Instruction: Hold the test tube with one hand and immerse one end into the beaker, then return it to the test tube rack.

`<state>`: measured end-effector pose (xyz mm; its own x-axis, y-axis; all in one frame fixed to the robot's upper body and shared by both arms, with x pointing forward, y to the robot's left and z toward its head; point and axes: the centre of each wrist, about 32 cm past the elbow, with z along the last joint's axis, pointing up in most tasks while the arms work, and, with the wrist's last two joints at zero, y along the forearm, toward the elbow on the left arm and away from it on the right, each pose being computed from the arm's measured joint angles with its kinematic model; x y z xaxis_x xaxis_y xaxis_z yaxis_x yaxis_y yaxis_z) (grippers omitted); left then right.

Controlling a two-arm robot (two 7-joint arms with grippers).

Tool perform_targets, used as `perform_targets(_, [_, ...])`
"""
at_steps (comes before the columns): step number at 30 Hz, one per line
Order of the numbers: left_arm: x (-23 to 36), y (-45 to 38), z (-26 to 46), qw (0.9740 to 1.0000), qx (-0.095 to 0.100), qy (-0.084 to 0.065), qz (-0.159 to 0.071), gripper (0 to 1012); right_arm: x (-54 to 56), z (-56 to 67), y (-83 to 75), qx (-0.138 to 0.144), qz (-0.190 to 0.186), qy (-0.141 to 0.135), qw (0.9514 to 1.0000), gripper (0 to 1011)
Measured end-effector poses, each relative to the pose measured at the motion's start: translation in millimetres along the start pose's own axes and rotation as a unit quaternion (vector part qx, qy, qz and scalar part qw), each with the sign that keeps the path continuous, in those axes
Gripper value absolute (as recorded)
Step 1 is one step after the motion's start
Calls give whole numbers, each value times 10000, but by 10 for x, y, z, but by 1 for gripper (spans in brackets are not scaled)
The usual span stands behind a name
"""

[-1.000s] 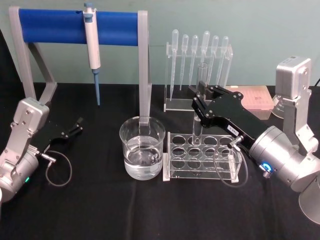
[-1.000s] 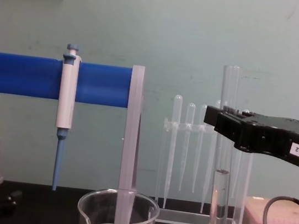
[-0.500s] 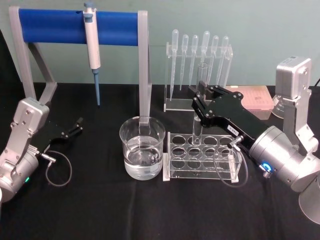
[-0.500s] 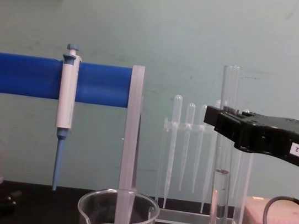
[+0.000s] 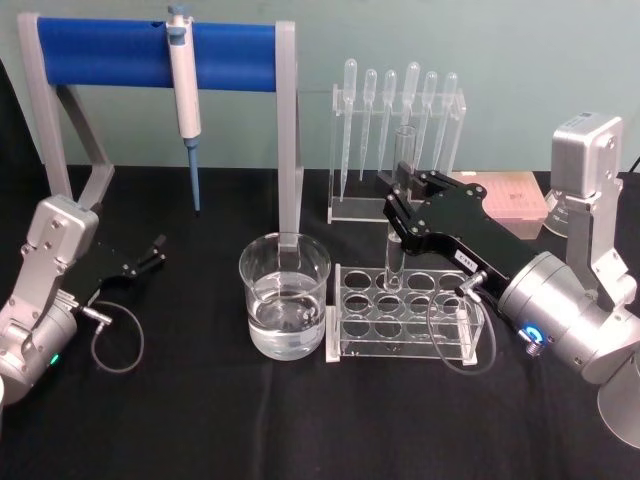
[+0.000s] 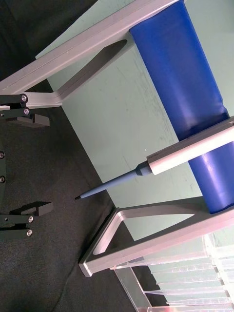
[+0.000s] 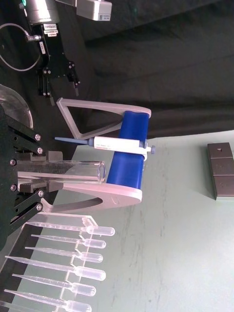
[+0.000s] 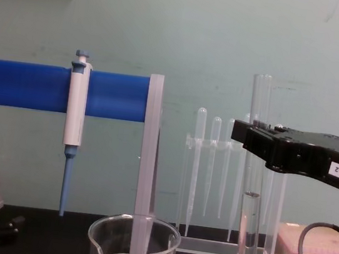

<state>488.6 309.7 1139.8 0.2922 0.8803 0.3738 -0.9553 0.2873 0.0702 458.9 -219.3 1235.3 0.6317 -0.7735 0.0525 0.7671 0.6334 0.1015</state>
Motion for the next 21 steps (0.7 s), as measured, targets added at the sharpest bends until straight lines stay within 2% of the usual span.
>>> perform_targets(21, [0, 0, 0, 10000, 0, 0, -1, 1000, 0, 0, 0, 0, 0, 0, 10000, 233])
